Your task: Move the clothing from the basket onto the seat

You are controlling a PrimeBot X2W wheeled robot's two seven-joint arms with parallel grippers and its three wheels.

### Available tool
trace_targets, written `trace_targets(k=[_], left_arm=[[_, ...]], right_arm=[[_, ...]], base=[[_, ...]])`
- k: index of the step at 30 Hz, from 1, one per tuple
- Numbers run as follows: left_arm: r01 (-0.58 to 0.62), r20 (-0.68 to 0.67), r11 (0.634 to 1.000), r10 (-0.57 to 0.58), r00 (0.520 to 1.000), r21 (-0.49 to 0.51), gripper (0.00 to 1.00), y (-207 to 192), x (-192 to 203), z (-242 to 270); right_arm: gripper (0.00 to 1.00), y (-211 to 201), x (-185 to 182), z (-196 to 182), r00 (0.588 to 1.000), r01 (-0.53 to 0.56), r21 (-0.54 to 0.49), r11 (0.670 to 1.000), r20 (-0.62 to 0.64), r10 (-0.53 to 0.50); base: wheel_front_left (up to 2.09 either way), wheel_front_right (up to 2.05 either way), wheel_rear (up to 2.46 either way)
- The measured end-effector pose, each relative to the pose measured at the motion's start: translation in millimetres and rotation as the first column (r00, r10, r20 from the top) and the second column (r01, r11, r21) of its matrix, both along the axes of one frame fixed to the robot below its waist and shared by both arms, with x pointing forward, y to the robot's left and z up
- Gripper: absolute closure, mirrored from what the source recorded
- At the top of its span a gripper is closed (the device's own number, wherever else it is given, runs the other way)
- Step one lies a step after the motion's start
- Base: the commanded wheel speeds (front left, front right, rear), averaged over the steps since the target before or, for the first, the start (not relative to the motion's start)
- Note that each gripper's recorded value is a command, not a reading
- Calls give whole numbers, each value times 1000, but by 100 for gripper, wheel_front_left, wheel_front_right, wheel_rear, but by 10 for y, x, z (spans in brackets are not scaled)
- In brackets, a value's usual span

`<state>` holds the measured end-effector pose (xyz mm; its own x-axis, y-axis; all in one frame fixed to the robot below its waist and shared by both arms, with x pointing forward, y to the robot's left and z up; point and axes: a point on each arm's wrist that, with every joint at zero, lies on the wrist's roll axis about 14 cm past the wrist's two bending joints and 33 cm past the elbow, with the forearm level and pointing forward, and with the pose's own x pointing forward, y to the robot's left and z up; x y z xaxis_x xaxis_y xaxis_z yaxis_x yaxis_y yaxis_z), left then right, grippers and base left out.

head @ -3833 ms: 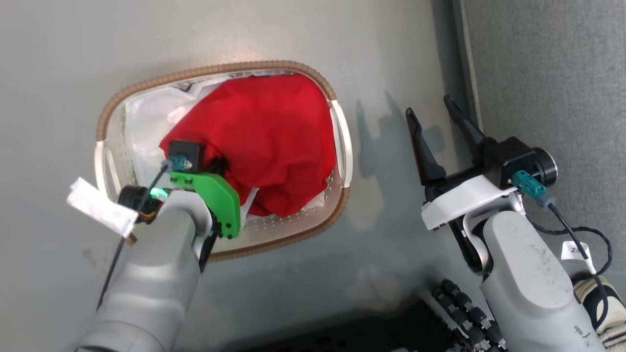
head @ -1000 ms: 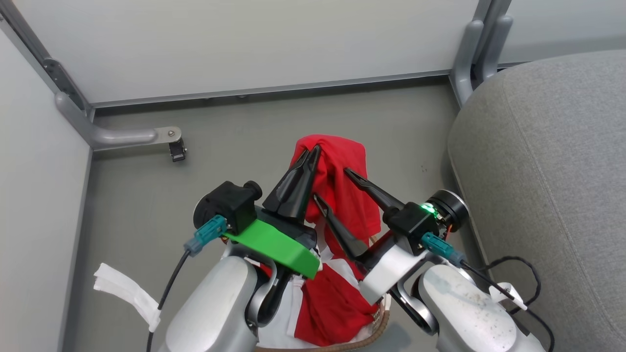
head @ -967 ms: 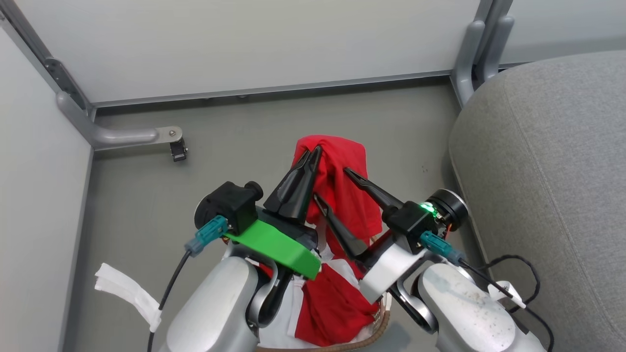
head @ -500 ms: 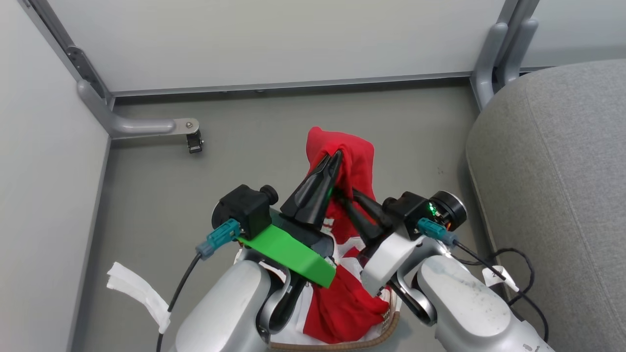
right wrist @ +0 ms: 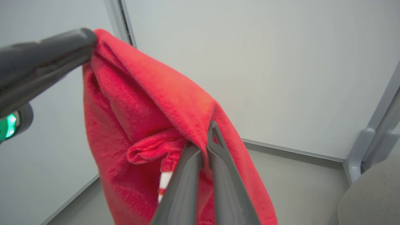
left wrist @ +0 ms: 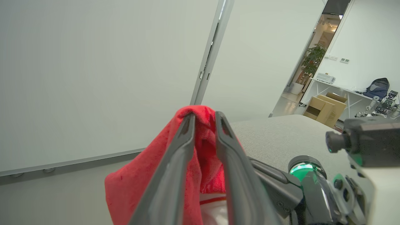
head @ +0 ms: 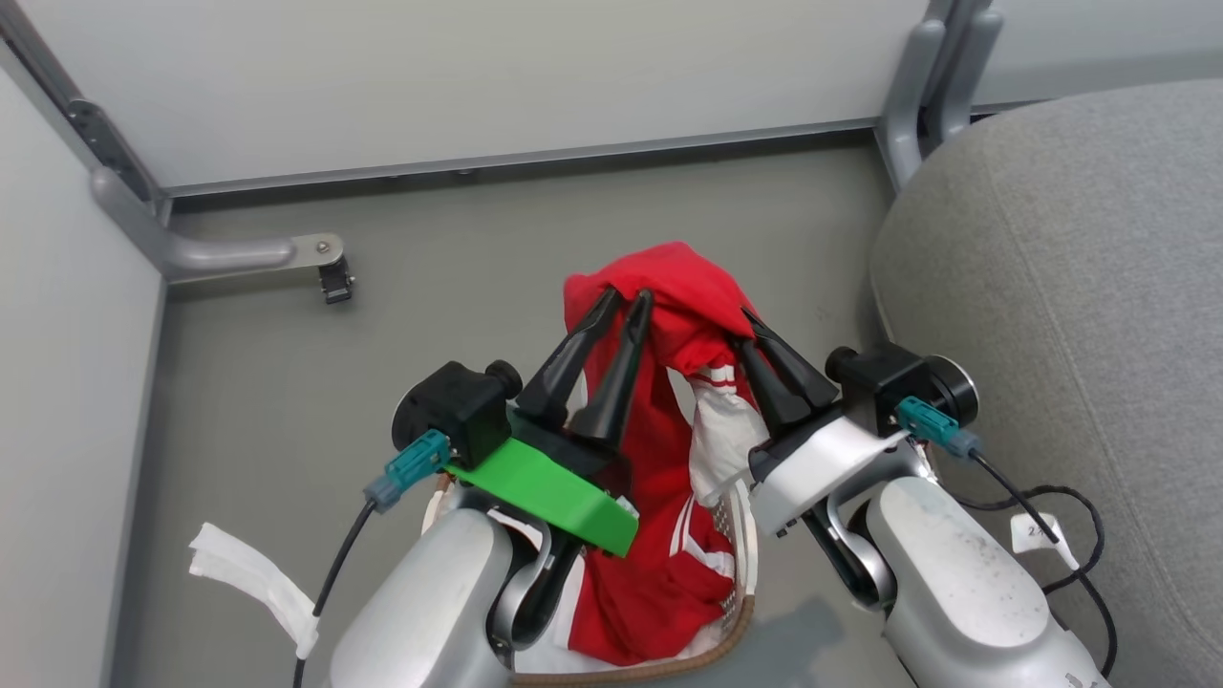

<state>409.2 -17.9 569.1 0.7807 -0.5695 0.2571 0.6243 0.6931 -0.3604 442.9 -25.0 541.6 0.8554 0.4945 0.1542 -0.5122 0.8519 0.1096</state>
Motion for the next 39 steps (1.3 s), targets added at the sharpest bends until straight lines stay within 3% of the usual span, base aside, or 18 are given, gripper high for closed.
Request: trace_targets(k=[9,16,24,29,39], left_arm=[[92,-29,994,-90,996,63,0,-356,26,-259],[209,-39,974,-207,978,91,0,-763,-25,-404],[347,-45,932,-344,938,102,0,-1214,-137,-542],[416,-42,902,-414,909,114,0,-1449,-209,-638],[480,-86,868,-473,877,126,0,-1578,-128,-1038]], right_arm=[[100,-628,-18,62,985,172,25,985,14,-172],[100,-1188,-131,50,947,322,37,946,4,-323],[100,-1828,-349,35,871,491,31,871,-8,-491],[100,-2150,-457,-2,820,572,-22,820,-2,-572],[100,-2829,-181,204,734,678,-194,709,130,-666]], base=[[0,0,0],[0,0,0],[0,0,0],[0,0,0],[0,0,0]])
